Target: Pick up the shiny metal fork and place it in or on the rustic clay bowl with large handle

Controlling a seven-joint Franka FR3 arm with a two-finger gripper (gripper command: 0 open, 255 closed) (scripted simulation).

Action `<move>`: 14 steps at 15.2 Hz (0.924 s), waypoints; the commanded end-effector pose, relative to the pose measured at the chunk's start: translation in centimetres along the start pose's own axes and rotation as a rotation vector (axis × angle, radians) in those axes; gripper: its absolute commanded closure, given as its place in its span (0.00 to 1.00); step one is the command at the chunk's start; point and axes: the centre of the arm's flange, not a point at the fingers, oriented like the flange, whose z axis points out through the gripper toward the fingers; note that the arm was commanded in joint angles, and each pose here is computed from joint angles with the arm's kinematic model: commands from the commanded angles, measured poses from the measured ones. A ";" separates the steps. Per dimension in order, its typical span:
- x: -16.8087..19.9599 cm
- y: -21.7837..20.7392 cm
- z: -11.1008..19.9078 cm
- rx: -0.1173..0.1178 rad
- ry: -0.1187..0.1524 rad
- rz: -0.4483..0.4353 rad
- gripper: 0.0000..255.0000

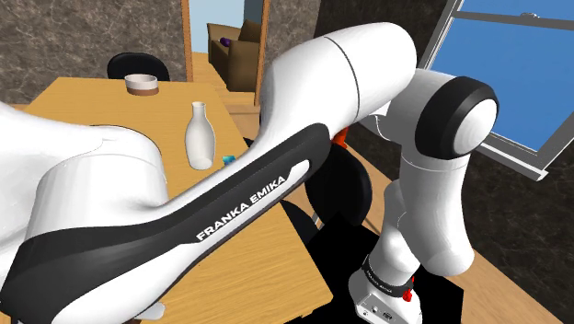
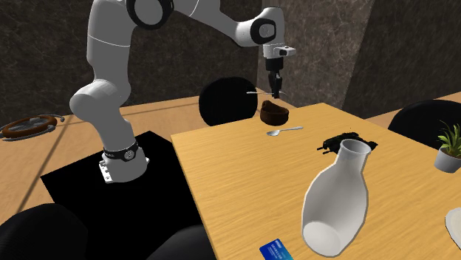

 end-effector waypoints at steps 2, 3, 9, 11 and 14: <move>-0.3 -0.2 2.0 0.000 0.001 0.000 1.00; -0.3 -0.2 2.0 0.000 0.001 0.000 1.00; -0.3 -0.2 2.0 0.000 0.001 0.000 1.00; -0.3 -0.2 2.0 0.000 0.001 0.000 0.00; -0.3 -0.2 2.0 0.000 0.001 0.000 0.00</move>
